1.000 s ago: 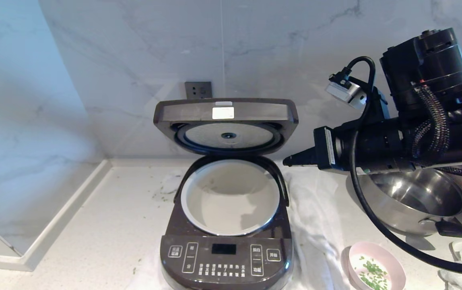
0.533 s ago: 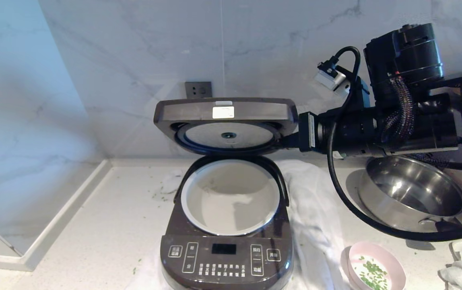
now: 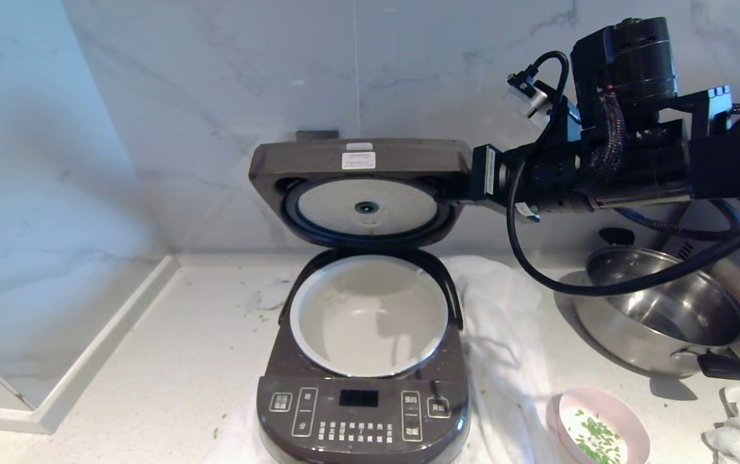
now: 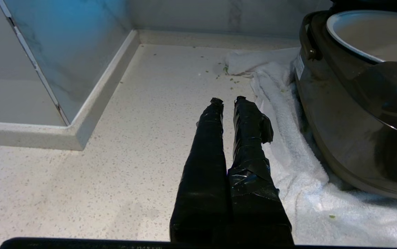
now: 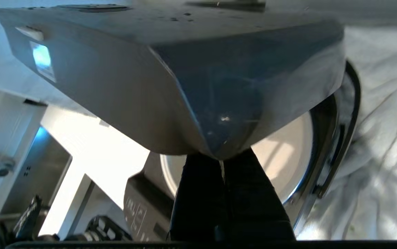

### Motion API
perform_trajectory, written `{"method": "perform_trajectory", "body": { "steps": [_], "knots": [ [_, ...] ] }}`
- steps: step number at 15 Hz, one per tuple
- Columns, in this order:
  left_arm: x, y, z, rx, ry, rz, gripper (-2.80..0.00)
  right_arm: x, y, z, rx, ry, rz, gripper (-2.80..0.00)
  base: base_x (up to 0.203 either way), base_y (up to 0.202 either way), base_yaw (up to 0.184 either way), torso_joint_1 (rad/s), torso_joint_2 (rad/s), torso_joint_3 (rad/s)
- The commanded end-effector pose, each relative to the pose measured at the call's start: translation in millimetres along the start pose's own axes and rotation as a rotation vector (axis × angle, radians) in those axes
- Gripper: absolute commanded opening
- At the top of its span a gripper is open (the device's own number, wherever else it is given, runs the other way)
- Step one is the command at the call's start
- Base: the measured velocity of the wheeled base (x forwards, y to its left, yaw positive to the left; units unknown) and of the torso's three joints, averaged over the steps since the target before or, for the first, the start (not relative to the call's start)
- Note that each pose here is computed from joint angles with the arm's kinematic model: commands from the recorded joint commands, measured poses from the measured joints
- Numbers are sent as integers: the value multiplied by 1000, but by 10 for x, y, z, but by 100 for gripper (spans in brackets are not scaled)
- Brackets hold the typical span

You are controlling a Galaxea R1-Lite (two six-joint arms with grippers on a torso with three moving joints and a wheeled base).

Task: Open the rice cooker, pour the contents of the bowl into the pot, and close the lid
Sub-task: Open the rice cooker

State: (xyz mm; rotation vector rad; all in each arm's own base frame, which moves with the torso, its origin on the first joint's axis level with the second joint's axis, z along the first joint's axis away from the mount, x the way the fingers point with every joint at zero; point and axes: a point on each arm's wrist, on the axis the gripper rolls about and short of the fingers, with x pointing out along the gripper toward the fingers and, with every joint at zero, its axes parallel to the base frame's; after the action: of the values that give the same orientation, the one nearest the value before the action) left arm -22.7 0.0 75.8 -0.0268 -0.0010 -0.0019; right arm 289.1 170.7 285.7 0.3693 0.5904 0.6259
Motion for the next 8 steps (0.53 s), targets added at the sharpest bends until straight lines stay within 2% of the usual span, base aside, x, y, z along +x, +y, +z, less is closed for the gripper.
{"method": "perform_trajectory", "body": {
  "steps": [1, 8],
  "knots": [
    [1, 0, -5, -1, 1, 0, -280, 107, -61, 76, 8, -12, -11, -280, 0, 0, 0, 0, 0, 0],
    [3, 0, -8, -1, 4, 0, -280, 329, -122, 369, 3, -94, -7, -280, 0, 0, 0, 0, 0, 0]
  ]
}}
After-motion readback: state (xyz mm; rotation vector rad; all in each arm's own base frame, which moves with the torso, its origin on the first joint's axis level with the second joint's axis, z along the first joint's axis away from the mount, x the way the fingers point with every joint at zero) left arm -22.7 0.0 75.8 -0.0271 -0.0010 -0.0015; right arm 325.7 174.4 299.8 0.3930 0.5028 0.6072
